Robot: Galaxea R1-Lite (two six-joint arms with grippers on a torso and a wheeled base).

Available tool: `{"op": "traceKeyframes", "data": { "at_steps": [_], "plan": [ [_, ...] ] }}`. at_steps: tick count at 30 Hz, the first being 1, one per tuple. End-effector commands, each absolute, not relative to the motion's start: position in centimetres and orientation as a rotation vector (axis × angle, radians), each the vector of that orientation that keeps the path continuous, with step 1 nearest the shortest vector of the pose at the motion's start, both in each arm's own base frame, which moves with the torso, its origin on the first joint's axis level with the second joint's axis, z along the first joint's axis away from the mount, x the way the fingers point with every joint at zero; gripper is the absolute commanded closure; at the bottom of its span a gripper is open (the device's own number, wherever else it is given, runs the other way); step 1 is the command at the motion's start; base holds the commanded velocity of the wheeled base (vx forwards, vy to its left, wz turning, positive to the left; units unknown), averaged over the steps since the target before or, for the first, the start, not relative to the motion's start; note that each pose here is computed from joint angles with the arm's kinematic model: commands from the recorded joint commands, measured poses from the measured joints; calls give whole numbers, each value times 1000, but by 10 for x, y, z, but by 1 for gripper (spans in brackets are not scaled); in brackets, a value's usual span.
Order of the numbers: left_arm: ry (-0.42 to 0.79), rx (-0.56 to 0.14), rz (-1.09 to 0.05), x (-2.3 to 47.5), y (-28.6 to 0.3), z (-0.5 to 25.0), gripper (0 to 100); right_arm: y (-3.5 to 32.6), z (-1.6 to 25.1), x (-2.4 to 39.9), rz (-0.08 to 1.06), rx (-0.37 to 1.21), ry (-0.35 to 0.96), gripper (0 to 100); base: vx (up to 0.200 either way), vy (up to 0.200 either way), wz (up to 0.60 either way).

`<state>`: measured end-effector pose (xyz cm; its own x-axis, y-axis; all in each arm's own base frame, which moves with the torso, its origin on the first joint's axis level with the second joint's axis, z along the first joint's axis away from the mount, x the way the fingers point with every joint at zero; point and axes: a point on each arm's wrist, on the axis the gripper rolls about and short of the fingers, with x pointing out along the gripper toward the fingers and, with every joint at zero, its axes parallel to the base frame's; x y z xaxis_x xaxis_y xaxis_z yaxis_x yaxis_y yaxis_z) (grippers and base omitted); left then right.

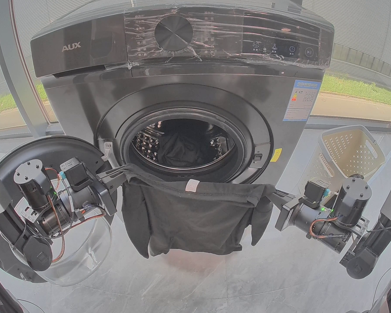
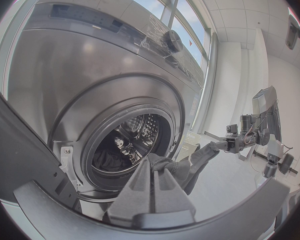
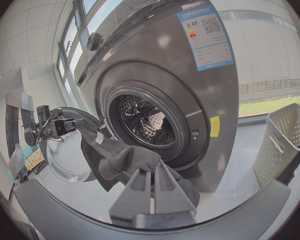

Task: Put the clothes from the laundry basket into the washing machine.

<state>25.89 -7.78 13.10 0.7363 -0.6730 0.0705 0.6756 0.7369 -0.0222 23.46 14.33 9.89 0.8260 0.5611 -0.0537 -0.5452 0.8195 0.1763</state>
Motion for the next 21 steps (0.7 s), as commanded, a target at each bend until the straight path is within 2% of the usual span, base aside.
{"op": "traceKeyframes", "data": {
  "at_steps": [1, 21],
  "plan": [
    [-75, -46, -738, 257, -76, 135, 100, 145, 107, 234, 598, 165, 71, 100, 0, 0, 0],
    [-81, -44, -768, 253, -81, 137, 100, 152, 114, 231, 617, 193, 50, 100, 0, 0, 0]
  ]
}}
